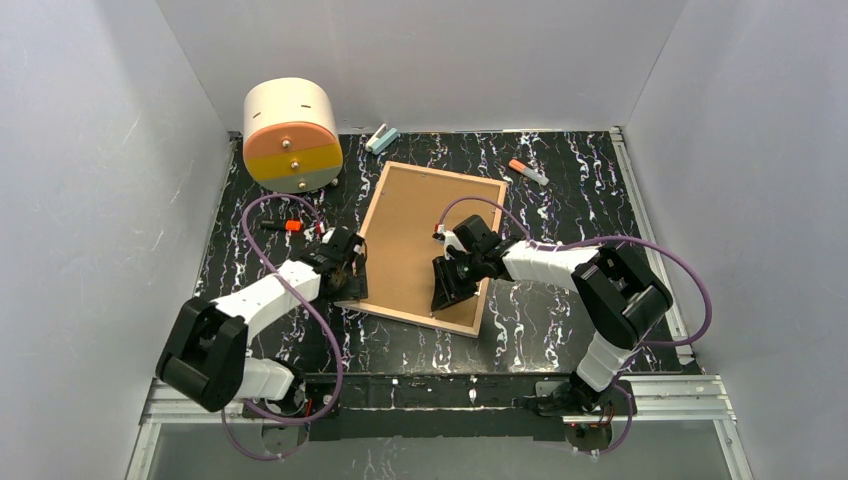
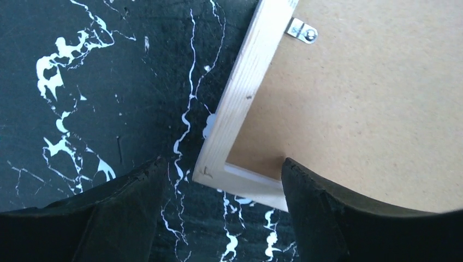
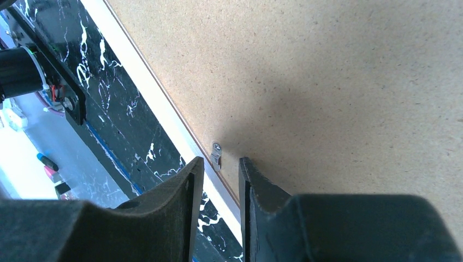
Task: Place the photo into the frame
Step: Install the photo frame at the center of the board.
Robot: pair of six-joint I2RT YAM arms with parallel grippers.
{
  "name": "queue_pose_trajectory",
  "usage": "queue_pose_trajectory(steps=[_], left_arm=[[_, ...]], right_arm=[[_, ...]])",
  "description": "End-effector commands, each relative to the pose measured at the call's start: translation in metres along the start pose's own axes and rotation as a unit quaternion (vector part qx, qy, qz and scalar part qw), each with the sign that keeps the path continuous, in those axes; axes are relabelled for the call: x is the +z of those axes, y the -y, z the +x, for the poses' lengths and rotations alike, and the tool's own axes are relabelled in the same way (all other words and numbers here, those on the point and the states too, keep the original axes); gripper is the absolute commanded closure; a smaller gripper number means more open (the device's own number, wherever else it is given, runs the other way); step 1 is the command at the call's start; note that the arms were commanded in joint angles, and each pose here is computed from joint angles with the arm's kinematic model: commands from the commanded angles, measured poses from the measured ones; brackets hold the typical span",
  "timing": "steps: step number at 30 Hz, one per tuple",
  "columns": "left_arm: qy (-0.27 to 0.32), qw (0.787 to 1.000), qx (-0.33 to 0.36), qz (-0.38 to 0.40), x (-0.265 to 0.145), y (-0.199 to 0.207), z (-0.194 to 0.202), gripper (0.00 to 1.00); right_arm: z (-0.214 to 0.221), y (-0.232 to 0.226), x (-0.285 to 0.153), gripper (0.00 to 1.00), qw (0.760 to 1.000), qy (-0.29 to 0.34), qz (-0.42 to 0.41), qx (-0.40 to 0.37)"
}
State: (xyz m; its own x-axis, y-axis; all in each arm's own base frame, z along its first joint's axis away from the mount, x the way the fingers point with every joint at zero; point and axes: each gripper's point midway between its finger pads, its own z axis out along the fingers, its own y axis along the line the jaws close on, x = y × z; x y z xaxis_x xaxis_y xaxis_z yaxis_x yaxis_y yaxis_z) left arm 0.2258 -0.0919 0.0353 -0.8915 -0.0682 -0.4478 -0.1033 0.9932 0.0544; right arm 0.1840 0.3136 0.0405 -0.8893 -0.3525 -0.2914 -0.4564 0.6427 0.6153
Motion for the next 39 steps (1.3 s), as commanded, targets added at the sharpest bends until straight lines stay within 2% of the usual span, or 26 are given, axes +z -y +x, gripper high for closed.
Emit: queue_pose_trajectory(steps=[1,4,6,9,14,26,39], left_arm=[[-0.015,1.000,0.011,0.017,0.010,0.003,-0.007,0.28],[-0.022,1.000,0.010,0.017,0.014,0.003,-0.011,0.38],[-0.029,0.999,0.011,0.029,0.015,0.007,-0.010,0.53],[-0.037,0.999,0.013,0.034,0.015,0.008,-0.006,0.67],[-0.048,0.998,0.015,0.040,0.015,0.009,0.001,0.80],[-0.053,0.997,0.004,0.052,0.014,0.015,0.001,0.97],[-0.064,0.994,-0.009,0.083,0.017,0.027,0.007,1.00]], right_arm=[[0.001,-0.002,0.000,0.63,1.000,-0.003,-0.009,-0.008],[0.000,-0.002,0.000,0.63,1.000,-0.003,-0.008,-0.009],[0.000,-0.002,-0.001,0.63,1.000,-0.003,-0.008,-0.009],[0.000,-0.004,-0.001,0.64,1.000,-0.004,-0.012,-0.010],[0.003,-0.008,0.001,0.64,1.000,-0.014,-0.025,-0.014],[0.022,-0.011,0.007,0.64,0.997,-0.058,-0.047,-0.008],[0.019,-0.013,0.023,0.64,0.996,-0.059,-0.068,-0.008]])
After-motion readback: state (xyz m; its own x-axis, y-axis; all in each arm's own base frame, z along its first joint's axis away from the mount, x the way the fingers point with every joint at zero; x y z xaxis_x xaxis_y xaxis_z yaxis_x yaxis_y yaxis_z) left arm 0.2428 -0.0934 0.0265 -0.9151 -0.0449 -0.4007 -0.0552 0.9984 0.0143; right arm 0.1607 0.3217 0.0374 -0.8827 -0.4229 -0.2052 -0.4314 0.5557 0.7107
